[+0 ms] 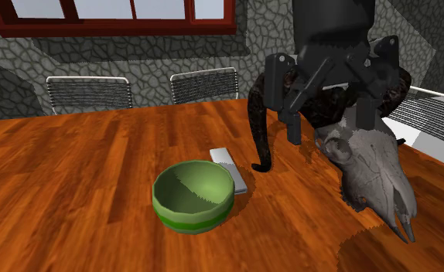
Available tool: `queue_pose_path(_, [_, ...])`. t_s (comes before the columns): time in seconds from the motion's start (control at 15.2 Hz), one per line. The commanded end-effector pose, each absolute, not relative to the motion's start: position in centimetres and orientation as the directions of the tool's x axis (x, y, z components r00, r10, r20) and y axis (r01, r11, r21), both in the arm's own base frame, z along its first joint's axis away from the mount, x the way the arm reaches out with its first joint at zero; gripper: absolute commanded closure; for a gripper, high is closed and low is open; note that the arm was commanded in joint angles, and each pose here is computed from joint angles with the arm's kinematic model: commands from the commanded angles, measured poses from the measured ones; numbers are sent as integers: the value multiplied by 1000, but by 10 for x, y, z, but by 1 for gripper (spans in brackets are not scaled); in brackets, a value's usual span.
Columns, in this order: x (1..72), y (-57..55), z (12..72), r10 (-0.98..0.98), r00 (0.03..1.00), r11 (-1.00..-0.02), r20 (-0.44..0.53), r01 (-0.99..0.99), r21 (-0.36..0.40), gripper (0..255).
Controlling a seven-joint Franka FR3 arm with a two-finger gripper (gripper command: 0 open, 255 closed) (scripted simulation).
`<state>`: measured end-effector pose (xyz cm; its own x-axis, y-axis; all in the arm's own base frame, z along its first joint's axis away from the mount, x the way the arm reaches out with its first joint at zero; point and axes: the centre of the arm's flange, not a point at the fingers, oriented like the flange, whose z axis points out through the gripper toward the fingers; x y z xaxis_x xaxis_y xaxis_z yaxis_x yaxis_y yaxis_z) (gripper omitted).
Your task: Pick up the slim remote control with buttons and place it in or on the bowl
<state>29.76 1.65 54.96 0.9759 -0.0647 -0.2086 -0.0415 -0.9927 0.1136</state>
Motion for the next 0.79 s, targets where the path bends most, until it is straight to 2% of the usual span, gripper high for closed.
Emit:
queue_pose_path(0.0, [298, 17, 550, -65, 976, -993, -209, -42, 114, 0])
queue_pose_path(0.73, [397, 27, 460, -25, 990, -997, -135, -15, 71, 0])
